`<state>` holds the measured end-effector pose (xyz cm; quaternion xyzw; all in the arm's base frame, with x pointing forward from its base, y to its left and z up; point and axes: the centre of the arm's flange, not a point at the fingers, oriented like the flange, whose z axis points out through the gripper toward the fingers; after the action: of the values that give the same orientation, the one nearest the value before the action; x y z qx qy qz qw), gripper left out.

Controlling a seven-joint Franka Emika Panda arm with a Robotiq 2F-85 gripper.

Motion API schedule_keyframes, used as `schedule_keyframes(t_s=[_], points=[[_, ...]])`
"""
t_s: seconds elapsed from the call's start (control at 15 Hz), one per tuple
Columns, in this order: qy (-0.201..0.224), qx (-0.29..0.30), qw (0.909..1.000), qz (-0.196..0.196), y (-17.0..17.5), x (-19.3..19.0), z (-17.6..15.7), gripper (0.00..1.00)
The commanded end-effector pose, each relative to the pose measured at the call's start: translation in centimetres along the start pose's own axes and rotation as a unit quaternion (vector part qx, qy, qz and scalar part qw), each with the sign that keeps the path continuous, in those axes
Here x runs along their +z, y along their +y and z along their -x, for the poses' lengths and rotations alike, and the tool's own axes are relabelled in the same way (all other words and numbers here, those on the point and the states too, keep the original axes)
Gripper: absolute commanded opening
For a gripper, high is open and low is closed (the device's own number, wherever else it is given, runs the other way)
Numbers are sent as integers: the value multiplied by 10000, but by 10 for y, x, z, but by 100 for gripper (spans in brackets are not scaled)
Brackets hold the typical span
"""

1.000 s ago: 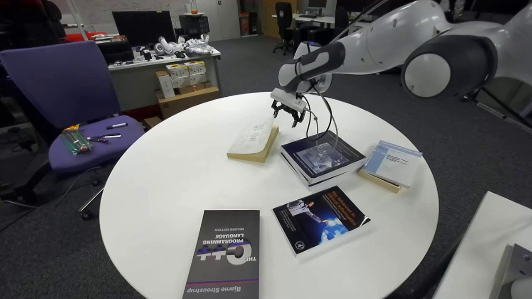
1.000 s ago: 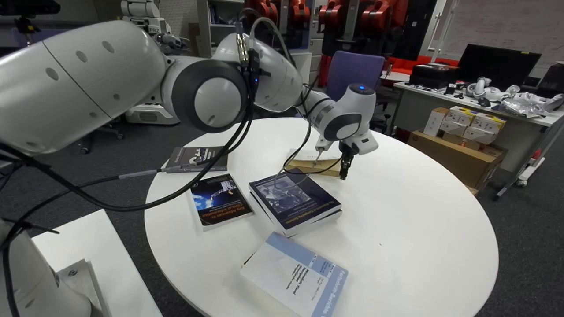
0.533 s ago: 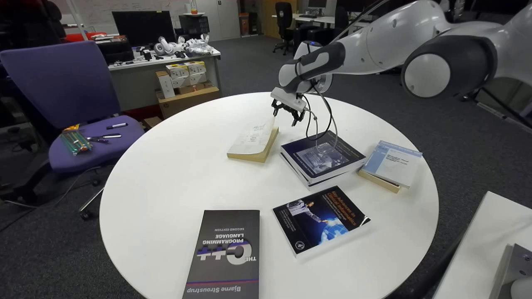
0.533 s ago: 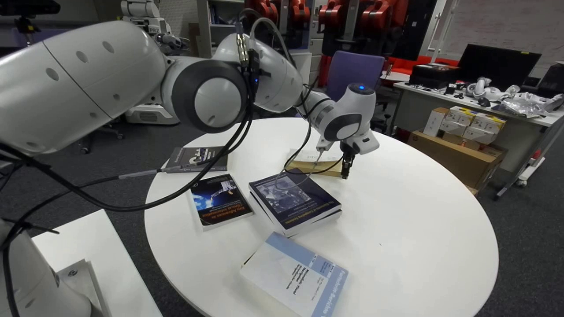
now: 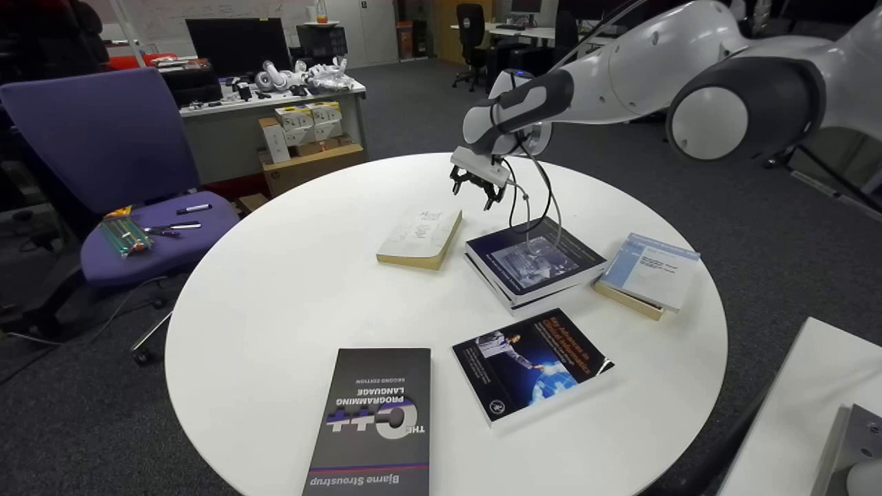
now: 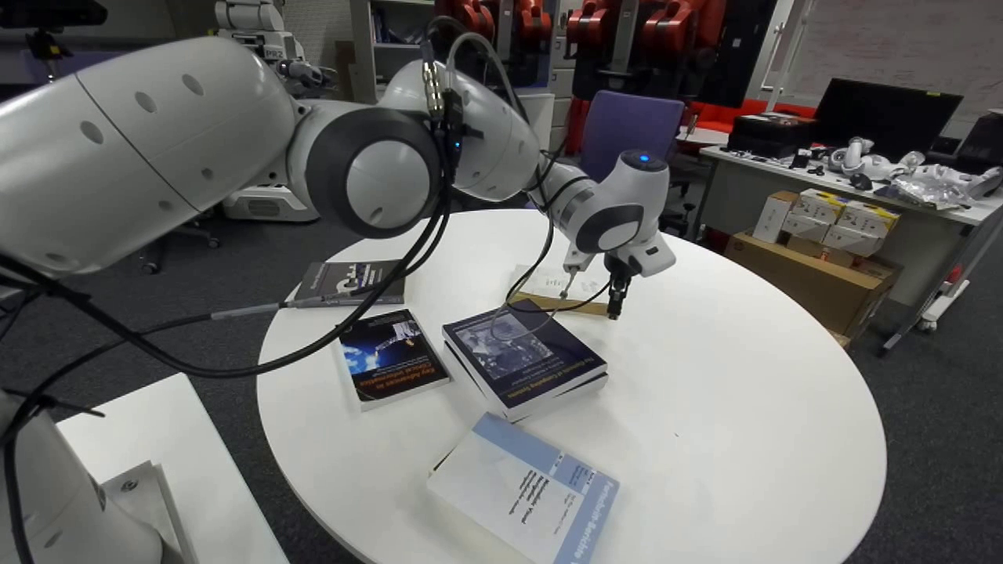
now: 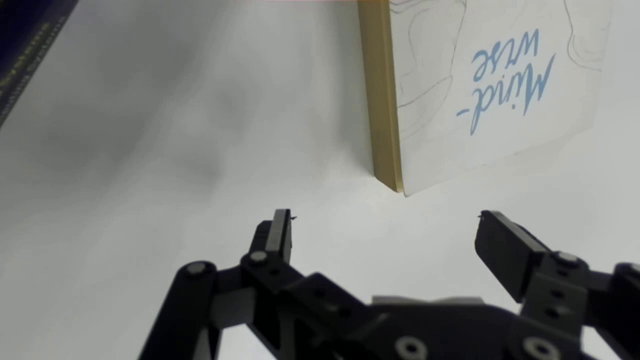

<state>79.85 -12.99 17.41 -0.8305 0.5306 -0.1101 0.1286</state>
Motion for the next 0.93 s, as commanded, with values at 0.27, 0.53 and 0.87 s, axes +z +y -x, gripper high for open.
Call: schedule_keyframes(t_s=[0.27,0.53,0.87], points=[[-458,-850,9949,-282,-1,19,17,100],[-325,-952,9946,-257,-2,34,23,100],[-100,-895,9953,-343,-3,42,26,100]])
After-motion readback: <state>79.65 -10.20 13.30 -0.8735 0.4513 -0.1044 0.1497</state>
